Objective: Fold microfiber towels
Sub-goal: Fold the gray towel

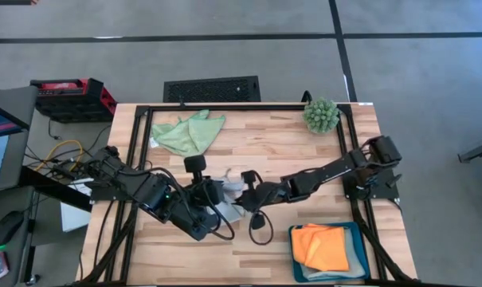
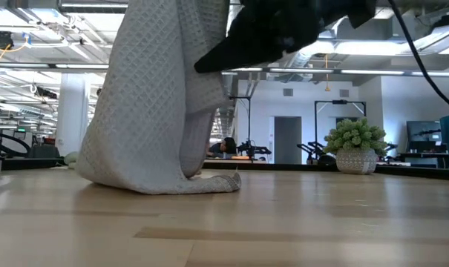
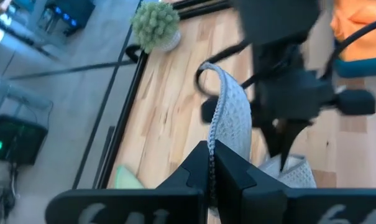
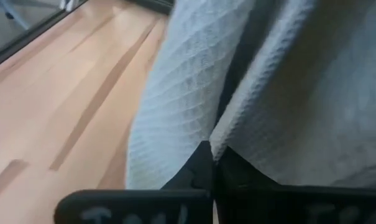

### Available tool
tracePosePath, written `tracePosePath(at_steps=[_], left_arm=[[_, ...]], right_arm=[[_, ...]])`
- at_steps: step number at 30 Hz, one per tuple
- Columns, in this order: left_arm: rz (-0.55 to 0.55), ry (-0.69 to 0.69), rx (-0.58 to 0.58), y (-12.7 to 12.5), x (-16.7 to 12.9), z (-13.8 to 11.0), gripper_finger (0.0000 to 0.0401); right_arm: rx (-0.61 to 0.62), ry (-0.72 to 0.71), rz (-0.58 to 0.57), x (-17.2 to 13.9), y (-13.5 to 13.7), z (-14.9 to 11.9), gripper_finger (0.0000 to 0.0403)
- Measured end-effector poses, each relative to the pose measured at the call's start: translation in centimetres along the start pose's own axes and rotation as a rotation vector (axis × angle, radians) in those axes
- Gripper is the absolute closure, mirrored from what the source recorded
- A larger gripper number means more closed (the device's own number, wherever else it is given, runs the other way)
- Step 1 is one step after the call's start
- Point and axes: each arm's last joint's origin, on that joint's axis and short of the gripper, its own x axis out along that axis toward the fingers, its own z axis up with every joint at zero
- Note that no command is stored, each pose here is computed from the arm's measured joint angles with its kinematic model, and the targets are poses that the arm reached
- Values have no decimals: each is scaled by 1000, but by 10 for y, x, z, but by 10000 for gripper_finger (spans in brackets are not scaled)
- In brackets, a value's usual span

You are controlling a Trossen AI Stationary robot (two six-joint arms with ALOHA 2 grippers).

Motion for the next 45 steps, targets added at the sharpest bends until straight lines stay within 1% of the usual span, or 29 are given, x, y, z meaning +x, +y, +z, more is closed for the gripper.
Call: tracePosePath(at_steps=[3,5,8,12,14,16,18,22,26,29,32,36,40,45], left_arm=[[40,49,-60,4,1,-6,401],[70,50,-111,4,6,-8,401],[77,65,-139,1,10,-11,401],[92,88,-157,-5,19,-13,401],[92,107,-147,-8,24,-16,401],[109,112,-169,-10,29,-19,401],[141,129,-197,-10,36,-23,401],[236,117,-259,-10,52,-29,401],[341,66,-303,-3,69,-30,401],[450,7,-301,10,77,-26,401],[558,-22,-304,29,89,-20,401],[685,-14,-272,62,104,-12,401],[801,0,-259,94,117,-3,401],[899,6,-250,129,121,15,401]], right_arm=[[-19,33,-14,-13,8,5,397],[-23,59,-49,-24,10,9,394],[-23,87,-99,-45,10,15,398],[11,107,-171,-75,4,24,397],[14,128,-209,-90,1,26,398],[25,137,-237,-105,-2,28,399],[40,137,-261,-120,-6,30,399],[65,119,-308,-146,-14,33,398],[69,81,-339,-167,-26,37,400],[54,67,-424,-179,-39,38,398],[47,68,-530,-191,-54,38,399],[18,69,-651,-203,-75,38,398],[-11,31,-758,-214,-95,43,397],[-77,12,-860,-221,-114,47,398]])
